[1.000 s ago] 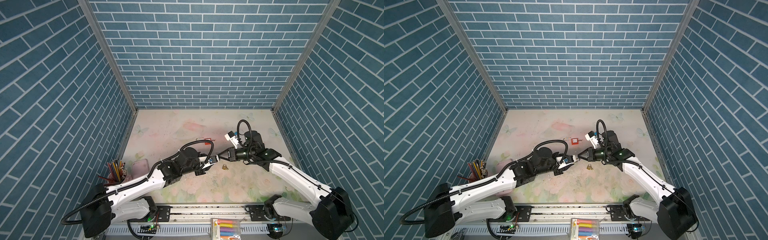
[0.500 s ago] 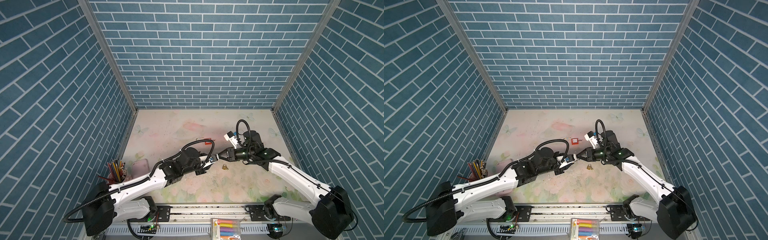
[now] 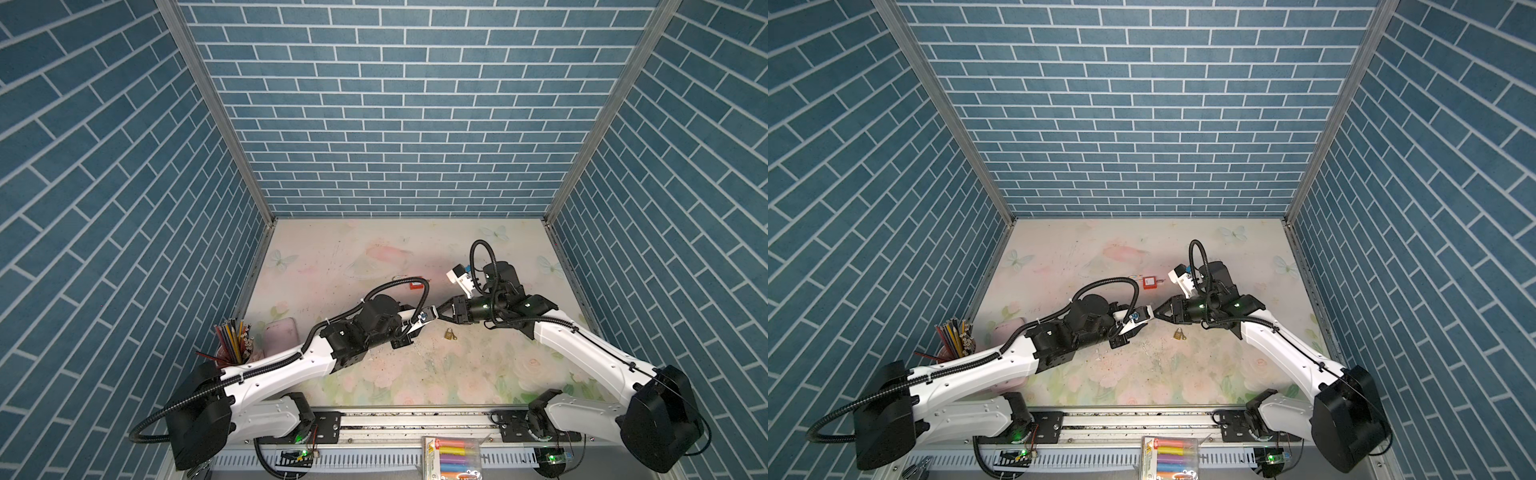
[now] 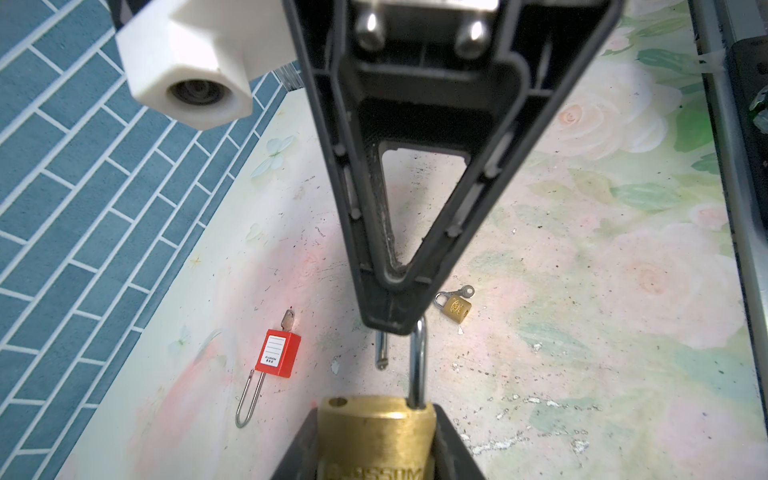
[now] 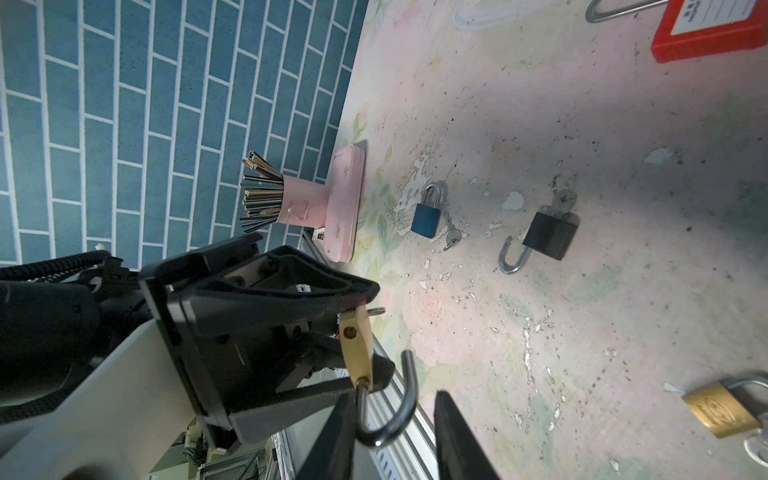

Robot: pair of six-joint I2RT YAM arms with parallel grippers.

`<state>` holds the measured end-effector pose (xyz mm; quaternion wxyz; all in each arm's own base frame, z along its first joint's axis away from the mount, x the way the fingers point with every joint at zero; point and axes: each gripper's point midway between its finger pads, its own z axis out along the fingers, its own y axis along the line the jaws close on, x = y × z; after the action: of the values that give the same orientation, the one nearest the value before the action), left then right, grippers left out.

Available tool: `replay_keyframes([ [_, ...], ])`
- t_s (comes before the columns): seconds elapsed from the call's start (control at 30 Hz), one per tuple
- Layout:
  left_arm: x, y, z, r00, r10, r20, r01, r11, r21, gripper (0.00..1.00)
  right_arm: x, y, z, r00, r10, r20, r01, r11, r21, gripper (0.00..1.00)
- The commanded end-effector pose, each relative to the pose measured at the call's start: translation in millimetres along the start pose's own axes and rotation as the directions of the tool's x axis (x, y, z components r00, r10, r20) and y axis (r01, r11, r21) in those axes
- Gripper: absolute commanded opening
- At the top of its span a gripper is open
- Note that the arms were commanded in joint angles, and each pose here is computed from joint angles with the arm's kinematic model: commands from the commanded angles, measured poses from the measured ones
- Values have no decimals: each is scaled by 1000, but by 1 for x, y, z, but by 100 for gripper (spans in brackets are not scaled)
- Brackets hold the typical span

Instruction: Lock with the key

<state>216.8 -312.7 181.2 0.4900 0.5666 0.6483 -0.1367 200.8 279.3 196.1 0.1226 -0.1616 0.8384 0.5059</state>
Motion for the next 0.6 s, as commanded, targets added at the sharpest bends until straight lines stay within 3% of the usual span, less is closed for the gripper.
replay_keyframes([
  [0.0,-18,7,-1,998,10,55,-8,1000,-24,3,-10,14,0,999,-35,17,36,999,-32,27],
  [0.33,-17,4,-1,998,1,63,0,1000,-10,4,-9,14,1,999,-47,21,47,998,-31,6],
  [0.57,-19,-3,-2,997,-11,79,9,1000,28,3,-8,9,3,997,-80,22,80,997,-13,0],
])
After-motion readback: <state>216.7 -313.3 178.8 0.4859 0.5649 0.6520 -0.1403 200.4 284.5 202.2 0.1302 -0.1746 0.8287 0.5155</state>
